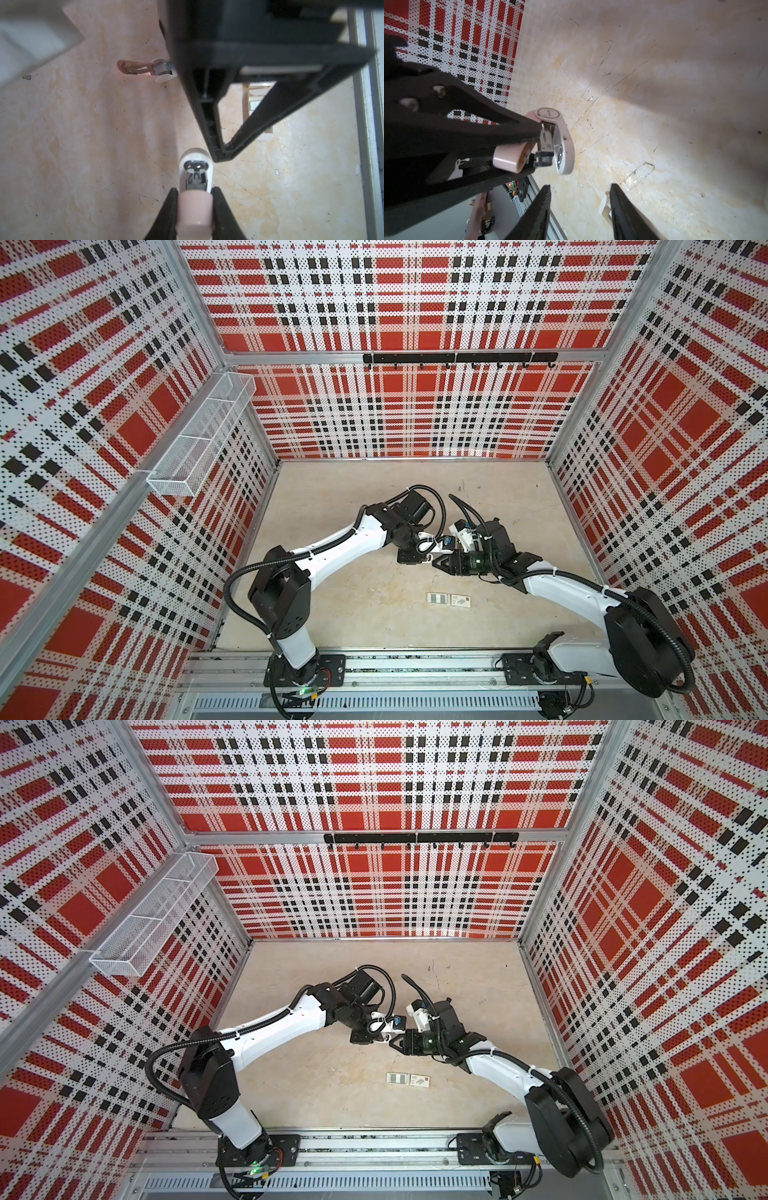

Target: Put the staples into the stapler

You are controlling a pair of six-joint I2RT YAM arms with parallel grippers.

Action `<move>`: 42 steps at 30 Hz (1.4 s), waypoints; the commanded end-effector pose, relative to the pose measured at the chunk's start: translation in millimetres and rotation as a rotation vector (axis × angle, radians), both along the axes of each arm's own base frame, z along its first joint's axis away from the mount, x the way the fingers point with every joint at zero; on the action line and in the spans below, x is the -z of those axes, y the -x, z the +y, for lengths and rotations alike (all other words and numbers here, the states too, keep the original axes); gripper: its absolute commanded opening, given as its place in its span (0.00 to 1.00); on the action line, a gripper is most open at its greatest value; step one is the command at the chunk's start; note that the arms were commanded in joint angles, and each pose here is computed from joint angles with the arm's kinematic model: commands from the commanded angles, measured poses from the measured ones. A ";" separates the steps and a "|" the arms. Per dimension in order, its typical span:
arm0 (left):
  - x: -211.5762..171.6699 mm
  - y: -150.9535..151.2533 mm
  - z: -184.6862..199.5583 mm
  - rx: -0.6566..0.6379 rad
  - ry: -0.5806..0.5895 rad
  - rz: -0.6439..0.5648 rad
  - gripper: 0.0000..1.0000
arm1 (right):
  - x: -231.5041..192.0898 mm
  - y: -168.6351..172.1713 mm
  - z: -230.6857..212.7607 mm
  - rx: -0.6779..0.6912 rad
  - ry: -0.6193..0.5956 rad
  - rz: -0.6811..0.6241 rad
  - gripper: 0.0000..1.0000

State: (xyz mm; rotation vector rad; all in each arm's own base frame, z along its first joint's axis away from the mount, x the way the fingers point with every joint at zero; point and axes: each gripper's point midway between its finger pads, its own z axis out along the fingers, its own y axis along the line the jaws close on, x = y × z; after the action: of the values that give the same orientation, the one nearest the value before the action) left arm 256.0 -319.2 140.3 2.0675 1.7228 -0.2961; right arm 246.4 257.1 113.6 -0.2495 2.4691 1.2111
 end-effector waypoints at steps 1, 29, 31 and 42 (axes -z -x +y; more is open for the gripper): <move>-14.5 11.3 -6.3 0.021 0.049 -0.011 0.00 | -12.9 -9.0 7.3 -0.006 -0.039 -0.058 0.48; -62.6 17.1 -24.8 -0.044 0.227 0.077 0.00 | 2.8 -19.3 10.0 0.027 -0.036 -0.050 0.40; -66.9 16.7 -25.5 -0.049 0.243 0.075 0.00 | 1.2 -21.0 11.2 0.029 -0.046 -0.056 0.40; -69.1 15.3 -29.9 -0.078 0.290 0.106 0.00 | -7.1 -28.1 19.6 0.035 -0.107 -0.077 0.40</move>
State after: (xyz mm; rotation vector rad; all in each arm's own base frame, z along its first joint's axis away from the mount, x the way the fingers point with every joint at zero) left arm 240.9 -339.2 190.7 1.8533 1.7548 -0.5435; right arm 267.9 266.3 104.2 -0.1837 2.4263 1.2313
